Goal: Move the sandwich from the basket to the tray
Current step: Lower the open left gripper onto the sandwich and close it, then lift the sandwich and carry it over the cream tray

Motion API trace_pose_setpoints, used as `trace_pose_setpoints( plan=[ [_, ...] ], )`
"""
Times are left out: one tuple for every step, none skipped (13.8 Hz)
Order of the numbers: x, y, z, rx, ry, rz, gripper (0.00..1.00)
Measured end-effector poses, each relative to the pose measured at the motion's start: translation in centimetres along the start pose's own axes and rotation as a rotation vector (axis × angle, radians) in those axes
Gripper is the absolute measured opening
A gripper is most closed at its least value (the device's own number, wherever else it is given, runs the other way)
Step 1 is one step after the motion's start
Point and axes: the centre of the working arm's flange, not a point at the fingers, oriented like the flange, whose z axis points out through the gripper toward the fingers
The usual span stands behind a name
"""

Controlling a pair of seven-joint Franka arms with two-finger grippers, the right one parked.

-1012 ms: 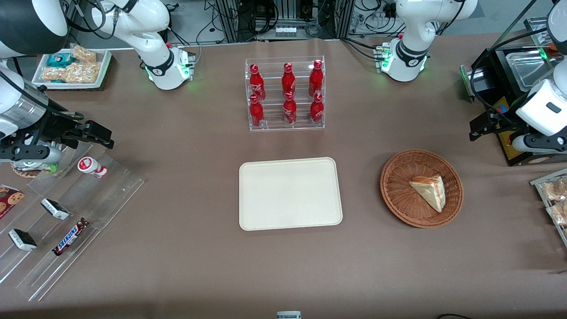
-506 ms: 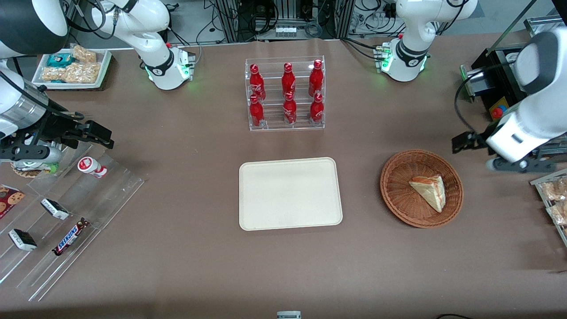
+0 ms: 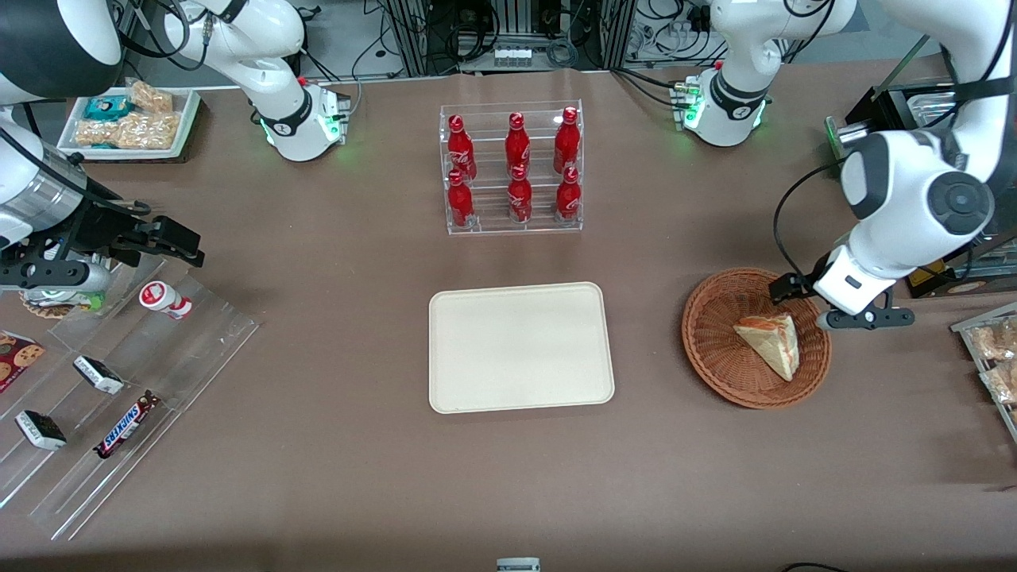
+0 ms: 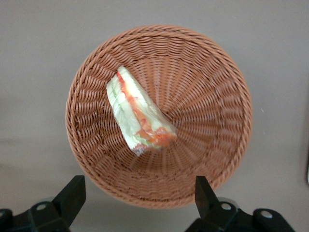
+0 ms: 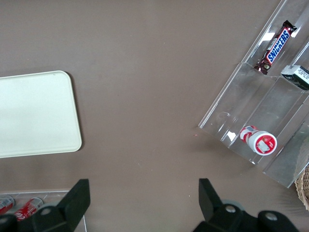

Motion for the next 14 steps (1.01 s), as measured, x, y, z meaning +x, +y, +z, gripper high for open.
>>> trace_pose_setpoints(
  plan=[
    [-0.2, -0.3, 0.9, -0.001, 0.011, -0.096, 1.00],
    [-0.3, -0.4, 1.5, -0.003, 0.016, -0.218, 1.00],
    [-0.1, -0.4, 2.0, -0.006, 0.025, -0.339, 1.00],
    [0.2, -0.4, 2.6, -0.010, 0.035, -0.451, 1.00],
    [0.4, -0.3, 3.4, -0.014, 0.043, -0.545, 1.00],
    [0.7, -0.3, 4.4, -0.017, 0.048, -0.613, 1.00],
    [0.9, -0.3, 5.3, -0.020, 0.054, -0.662, 1.00],
    [1.1, -0.3, 6.2, -0.022, 0.059, -0.690, 1.00],
    [1.2, -0.3, 7.1, -0.022, 0.061, -0.707, 1.00],
    [1.3, -0.5, 8.0, -0.019, 0.059, -0.717, 1.00],
    [1.4, -0.7, 8.9, -0.014, 0.054, -0.722, 0.99],
    [1.3, -0.8, 9.7, -0.008, 0.045, -0.725, 0.96],
    [1.3, -0.9, 10.1, -0.004, 0.040, -0.726, 0.84],
    [1.3, -0.9, 10.1, -0.004, 0.039, -0.726, 0.73]
  ],
)
